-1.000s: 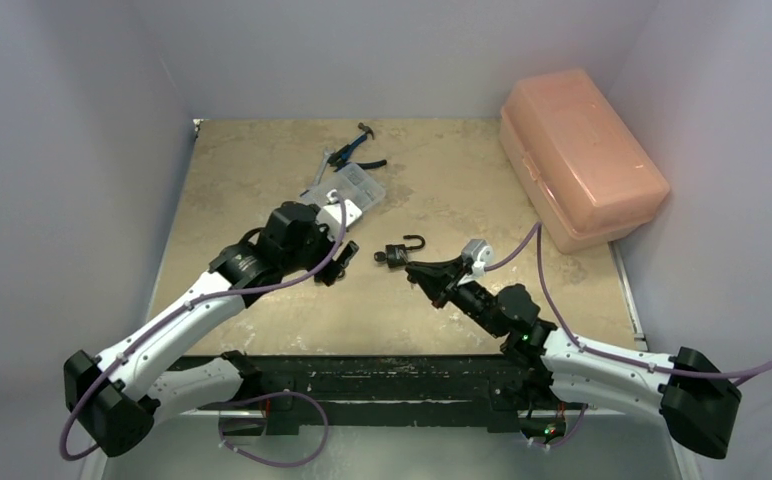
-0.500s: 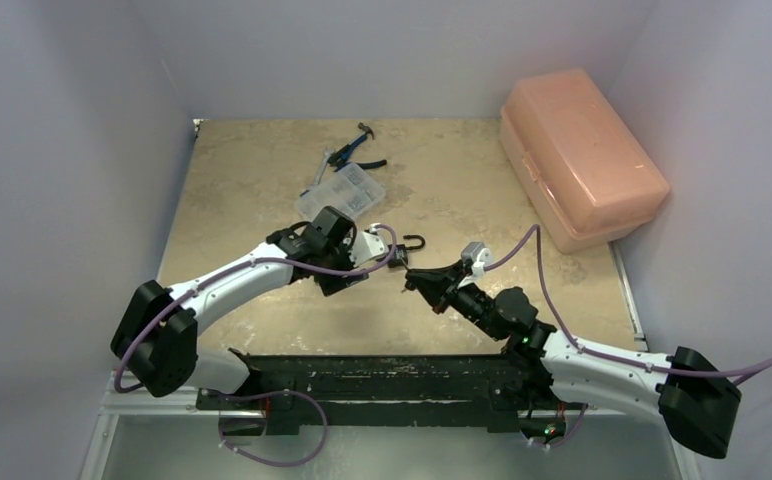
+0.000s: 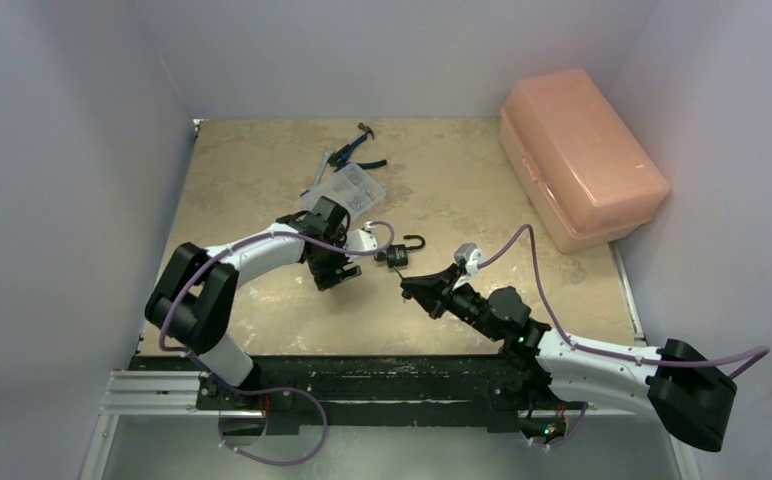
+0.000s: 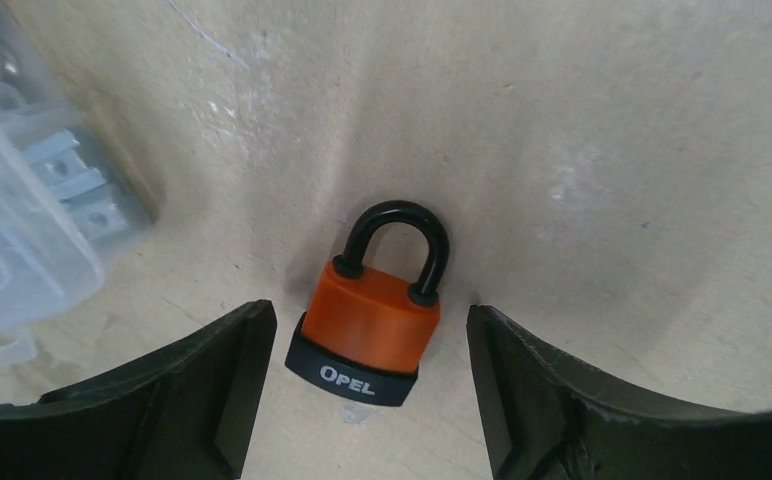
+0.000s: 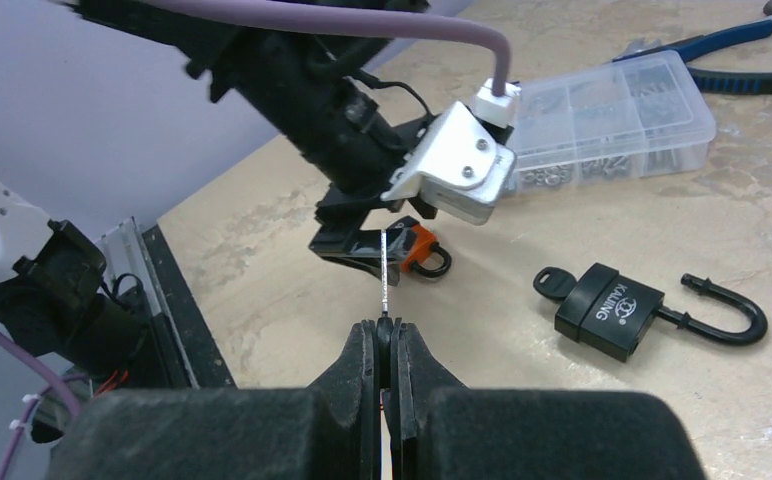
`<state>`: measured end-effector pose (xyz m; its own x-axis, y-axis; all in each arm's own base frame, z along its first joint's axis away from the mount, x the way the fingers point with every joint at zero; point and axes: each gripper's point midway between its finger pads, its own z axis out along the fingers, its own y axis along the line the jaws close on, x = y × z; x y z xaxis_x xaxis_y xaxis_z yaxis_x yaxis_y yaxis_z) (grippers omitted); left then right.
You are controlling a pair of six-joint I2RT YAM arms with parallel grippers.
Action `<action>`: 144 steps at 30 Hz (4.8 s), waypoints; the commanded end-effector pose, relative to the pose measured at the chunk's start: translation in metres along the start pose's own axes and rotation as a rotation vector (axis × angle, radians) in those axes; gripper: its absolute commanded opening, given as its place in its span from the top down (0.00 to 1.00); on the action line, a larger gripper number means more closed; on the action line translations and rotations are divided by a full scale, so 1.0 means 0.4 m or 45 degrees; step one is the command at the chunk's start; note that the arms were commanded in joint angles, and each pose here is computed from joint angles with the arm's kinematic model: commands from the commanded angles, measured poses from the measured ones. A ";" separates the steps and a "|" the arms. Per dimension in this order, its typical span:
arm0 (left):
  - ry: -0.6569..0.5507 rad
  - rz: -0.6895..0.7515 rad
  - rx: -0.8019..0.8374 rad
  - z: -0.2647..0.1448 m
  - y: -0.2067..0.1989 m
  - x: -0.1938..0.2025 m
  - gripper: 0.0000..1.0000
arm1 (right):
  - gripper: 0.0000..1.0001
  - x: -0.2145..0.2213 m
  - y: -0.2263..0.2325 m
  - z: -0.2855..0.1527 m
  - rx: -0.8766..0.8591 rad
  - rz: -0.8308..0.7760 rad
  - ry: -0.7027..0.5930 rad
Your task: Unlock with the key
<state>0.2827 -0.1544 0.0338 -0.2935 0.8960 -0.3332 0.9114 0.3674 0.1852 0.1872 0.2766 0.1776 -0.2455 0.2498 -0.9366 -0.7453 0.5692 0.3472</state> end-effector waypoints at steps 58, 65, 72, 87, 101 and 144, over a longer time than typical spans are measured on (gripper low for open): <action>-0.395 -1.840 -0.276 -0.034 0.034 -0.088 0.20 | 1.00 -0.015 -0.009 0.000 0.044 0.025 -0.007; -0.626 -1.776 -0.205 -0.169 0.039 -0.166 0.28 | 1.00 -0.011 -0.014 0.014 0.051 -0.060 0.021; -0.800 -1.741 0.014 -0.274 -0.029 -0.275 0.38 | 1.00 -0.029 -0.033 0.053 0.101 -0.208 0.024; -1.328 -1.095 0.245 -0.524 -0.139 -0.359 0.43 | 1.00 -0.148 0.218 0.049 -0.476 0.134 -0.021; -1.632 -0.998 0.520 -0.634 -0.214 -0.380 0.47 | 1.00 -0.254 0.243 0.035 -0.709 0.502 -0.124; -1.328 -1.410 0.227 -0.504 -0.110 -0.334 1.00 | 0.32 -0.158 0.050 0.108 -0.274 0.077 -0.030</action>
<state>0.2082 -0.2519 0.2609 -0.5717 -0.3683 -0.7332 0.5264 0.5207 -0.6721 0.1769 0.3196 0.2554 -0.5048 0.3585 -0.7853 -0.8161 0.0984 0.5695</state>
